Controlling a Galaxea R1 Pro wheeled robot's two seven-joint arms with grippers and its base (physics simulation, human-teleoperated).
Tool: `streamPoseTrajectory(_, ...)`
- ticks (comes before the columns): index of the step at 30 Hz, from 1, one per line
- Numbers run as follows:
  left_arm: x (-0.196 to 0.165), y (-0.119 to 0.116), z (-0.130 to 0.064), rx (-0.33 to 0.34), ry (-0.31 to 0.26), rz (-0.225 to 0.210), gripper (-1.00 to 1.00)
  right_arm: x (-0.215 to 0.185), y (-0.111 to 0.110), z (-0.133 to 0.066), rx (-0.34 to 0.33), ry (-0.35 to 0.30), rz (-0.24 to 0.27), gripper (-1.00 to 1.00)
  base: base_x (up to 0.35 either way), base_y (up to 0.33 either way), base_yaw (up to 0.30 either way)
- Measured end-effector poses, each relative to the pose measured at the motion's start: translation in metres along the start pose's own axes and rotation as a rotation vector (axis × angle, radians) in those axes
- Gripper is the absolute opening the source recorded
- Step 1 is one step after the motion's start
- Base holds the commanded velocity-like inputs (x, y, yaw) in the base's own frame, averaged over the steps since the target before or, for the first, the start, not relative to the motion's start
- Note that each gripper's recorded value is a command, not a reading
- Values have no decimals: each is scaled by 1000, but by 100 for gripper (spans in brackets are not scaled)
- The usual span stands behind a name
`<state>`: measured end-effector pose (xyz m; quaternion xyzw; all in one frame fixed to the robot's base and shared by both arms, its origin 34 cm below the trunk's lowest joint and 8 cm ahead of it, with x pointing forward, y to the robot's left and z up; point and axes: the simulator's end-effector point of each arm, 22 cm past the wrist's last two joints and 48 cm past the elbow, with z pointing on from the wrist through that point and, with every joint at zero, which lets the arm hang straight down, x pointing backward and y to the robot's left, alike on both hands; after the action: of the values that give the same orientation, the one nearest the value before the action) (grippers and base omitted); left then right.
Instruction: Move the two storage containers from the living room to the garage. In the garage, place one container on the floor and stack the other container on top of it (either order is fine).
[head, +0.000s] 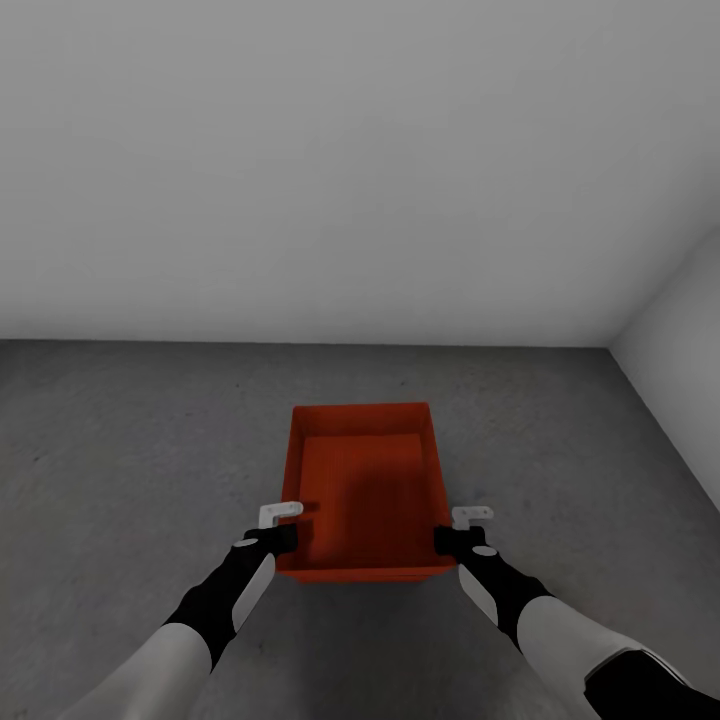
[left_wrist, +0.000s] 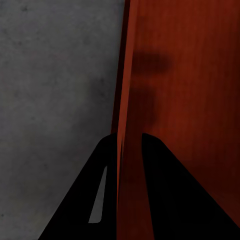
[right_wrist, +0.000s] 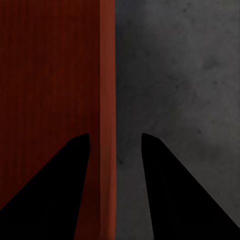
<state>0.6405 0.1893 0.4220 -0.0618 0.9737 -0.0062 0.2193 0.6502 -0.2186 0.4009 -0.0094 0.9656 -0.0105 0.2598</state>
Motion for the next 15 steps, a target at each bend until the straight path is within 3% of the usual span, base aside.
streamPoseTrajectory(15, 3, -2, 6, -3, 6, 8, -100, 7, -1, 8, -4, 4, 9, -100, 0, 0, 0)
